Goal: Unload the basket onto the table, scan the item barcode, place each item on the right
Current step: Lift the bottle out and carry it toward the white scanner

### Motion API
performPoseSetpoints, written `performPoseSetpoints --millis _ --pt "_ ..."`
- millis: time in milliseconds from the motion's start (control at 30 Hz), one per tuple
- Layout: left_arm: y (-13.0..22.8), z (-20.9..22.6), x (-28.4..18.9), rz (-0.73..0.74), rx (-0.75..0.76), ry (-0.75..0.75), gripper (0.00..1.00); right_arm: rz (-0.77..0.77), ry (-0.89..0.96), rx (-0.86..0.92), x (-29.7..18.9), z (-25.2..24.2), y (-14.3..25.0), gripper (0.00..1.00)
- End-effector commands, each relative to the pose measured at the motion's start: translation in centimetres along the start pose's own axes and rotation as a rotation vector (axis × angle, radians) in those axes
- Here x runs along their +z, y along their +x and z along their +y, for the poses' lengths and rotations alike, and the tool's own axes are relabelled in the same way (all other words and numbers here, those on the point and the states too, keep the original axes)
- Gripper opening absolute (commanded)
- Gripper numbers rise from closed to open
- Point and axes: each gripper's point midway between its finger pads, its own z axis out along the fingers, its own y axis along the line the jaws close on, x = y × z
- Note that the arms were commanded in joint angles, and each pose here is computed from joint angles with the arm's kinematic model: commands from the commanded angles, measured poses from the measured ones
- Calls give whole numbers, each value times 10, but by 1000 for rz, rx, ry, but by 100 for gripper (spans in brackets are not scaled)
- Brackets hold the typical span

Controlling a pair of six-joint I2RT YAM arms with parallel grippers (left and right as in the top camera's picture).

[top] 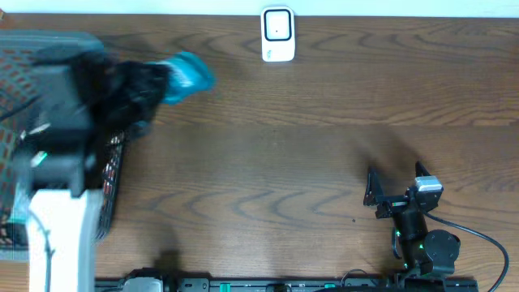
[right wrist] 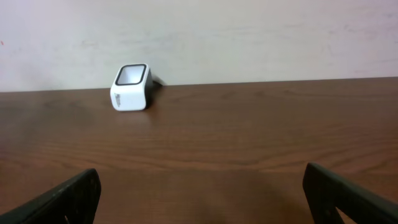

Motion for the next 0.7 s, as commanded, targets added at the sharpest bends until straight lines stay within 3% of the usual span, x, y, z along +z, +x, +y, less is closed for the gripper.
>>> performPoseSetpoints --millis 0,267,667 --pt "24 -8 40 49 86 -71 33 6 -9 -8 0 2 2 99" --pt "96 17 124 216 302 -266 34 6 -9 -8 0 2 2 99" --pt "156 64 180 365 534 -454 38 6 -9 -8 0 2 2 99"
